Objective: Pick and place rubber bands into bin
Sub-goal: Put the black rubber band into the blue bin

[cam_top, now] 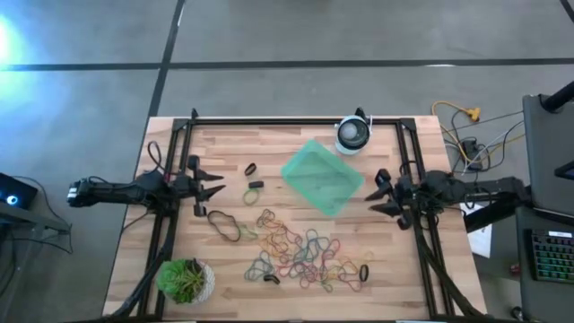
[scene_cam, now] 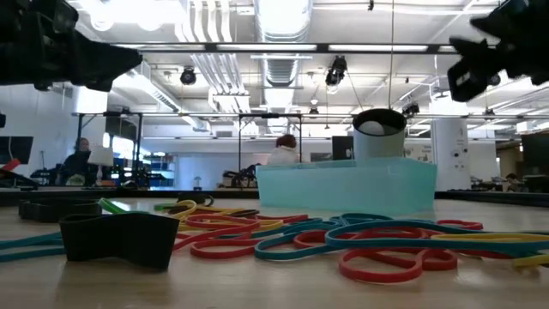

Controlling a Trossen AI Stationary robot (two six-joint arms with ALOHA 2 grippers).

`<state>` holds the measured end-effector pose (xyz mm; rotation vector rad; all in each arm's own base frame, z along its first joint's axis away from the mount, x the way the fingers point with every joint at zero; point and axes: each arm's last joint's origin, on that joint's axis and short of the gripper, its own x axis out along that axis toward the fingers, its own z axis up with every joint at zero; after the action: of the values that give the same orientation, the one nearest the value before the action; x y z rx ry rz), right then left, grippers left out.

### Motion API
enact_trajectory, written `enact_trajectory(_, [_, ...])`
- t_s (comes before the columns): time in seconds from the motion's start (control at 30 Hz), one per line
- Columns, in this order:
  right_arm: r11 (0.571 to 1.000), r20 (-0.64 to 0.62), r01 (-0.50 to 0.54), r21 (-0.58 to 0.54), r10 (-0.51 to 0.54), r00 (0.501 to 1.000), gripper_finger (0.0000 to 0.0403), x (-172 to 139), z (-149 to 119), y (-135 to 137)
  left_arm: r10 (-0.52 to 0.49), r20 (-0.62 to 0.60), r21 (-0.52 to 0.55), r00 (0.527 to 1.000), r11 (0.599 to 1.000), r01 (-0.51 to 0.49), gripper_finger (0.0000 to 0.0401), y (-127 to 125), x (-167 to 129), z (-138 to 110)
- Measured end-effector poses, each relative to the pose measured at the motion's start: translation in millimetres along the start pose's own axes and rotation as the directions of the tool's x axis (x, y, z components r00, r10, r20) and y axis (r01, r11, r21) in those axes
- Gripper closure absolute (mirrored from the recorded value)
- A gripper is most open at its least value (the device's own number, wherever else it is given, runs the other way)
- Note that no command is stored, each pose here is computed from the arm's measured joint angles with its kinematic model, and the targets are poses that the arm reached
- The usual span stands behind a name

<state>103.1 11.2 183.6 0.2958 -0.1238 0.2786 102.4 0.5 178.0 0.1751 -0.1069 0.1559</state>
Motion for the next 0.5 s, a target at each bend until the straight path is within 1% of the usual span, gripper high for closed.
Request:
enact_trajectory(0.1, [1.0, 0.06, -0.017, -0.026, 0.019, 0.998, 0.0271, 2, 6, 2, 0.005, 0.019, -0.004, 1.0, 1.0, -0.005, 0.0302, 0, 0, 2])
enact_trajectory(0.2, [0.999, 0.065, -0.019, -0.029, 0.021, 0.998, 0.0271, 4, 7, 1, 0.005, 0.016, -0.004, 1.0, 1.0, -0.004, 0.0302, 0, 0, 2])
enact_trajectory(0.3, [1.0, 0.011, -0.018, 0.023, 0.018, 1.0, 0.0271, 8, 1, 0, 0.005, 0.017, -0.003, 1.0, 1.0, -0.005, 0.0302, 0, 0, 2])
enact_trajectory(0.37, [0.999, -0.037, -0.01, 0.036, 0.012, 0.999, 0.0271, 11, -4, -1, 0.007, 0.022, 0.016, 1.0, 1.0, -0.007, 0.0302, 1, 0, 2])
enact_trajectory(0.43, [0.999, -0.082, 0.01, 0.052, -0.006, 0.997, 0.0271, 15, -9, -3, 0.013, 0.048, 0.048, 0.999, 0.999, -0.015, 0.0302, 1, 0, 5])
enact_trajectory(0.5, [0.995, -0.127, 0.036, 0.092, -0.024, 0.992, 0.0271, 19, -15, -5, 0.02, 0.08, 0.03, 0.997, 0.999, -0.022, 0.0302, 2, 0, 8])
